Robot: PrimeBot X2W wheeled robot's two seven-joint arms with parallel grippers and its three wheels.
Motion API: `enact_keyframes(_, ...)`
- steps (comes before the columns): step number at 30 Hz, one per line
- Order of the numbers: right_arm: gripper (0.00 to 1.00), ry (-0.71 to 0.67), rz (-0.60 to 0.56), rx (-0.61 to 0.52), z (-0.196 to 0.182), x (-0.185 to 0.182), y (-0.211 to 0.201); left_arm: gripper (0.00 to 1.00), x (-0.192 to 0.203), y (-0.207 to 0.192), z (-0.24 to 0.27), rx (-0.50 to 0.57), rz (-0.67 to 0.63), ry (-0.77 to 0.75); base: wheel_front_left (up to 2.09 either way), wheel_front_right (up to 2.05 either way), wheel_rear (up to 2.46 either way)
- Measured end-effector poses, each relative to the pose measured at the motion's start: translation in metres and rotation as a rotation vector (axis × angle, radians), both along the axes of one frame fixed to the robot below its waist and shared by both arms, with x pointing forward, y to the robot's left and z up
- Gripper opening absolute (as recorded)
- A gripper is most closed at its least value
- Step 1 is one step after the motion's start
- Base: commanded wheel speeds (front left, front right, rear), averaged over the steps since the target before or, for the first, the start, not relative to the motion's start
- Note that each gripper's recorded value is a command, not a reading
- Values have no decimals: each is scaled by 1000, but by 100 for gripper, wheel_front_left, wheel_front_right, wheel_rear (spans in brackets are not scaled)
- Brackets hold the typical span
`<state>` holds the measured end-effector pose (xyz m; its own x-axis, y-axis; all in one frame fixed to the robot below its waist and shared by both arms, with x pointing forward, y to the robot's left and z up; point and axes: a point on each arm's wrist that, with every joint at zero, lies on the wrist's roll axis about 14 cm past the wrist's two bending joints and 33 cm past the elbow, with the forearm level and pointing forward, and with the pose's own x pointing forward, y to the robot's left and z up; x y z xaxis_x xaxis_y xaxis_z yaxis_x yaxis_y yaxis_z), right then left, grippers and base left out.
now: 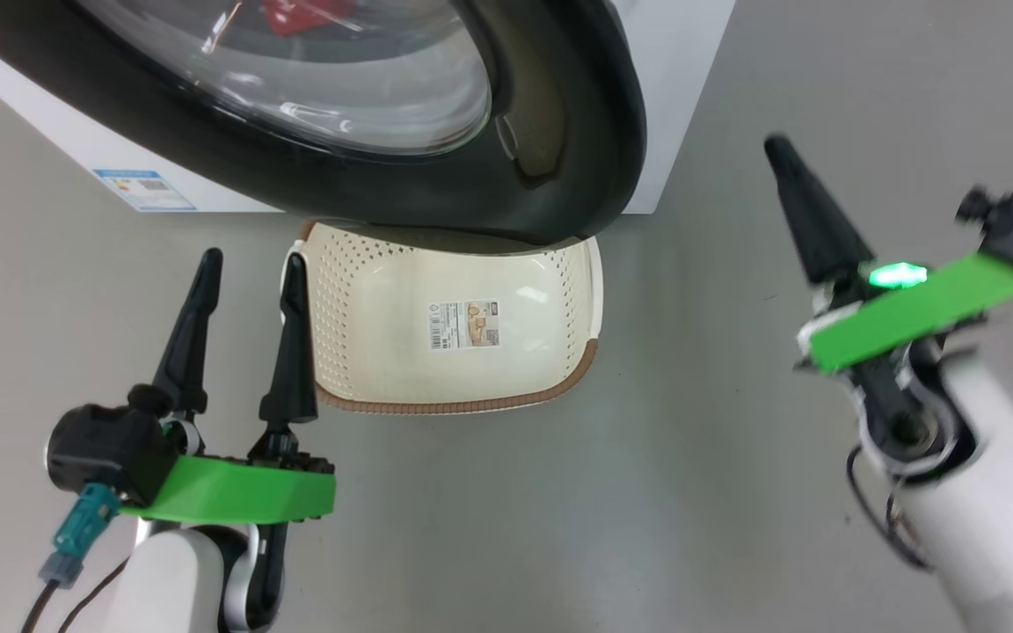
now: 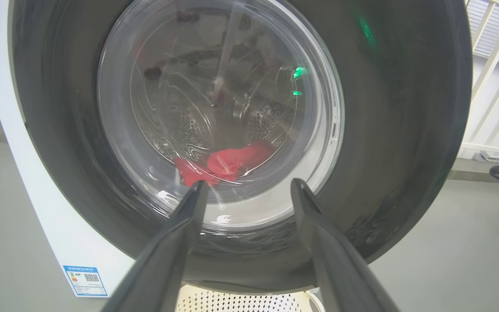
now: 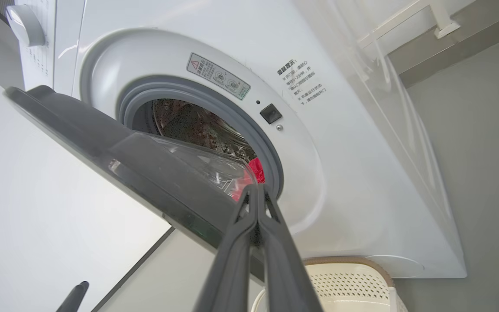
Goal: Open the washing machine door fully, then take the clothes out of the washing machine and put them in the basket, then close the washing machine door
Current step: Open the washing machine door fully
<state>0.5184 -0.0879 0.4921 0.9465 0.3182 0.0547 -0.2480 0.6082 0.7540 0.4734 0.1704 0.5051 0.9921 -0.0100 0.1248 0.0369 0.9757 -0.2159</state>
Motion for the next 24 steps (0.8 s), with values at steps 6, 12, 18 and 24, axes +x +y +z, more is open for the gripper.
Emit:
enact_keyframes(6, 0, 81, 143, 194, 26, 27, 14, 100, -3, 4, -1, 3, 12, 7, 0, 0, 0)
enact_keyframes(12, 0, 213, 343, 418, 42, 41, 40, 100, -9, 11, -1, 1, 35, 16, 0, 0, 0)
enact_keyframes(18, 0, 313, 498, 531, 47, 46, 58, 100, -14, 18, -2, 3, 51, 24, 0, 0, 0)
enact_keyframes(24, 0, 376, 635, 554, 50, 49, 76, 100, -18, 23, -5, 4, 64, 37, 0, 0, 0)
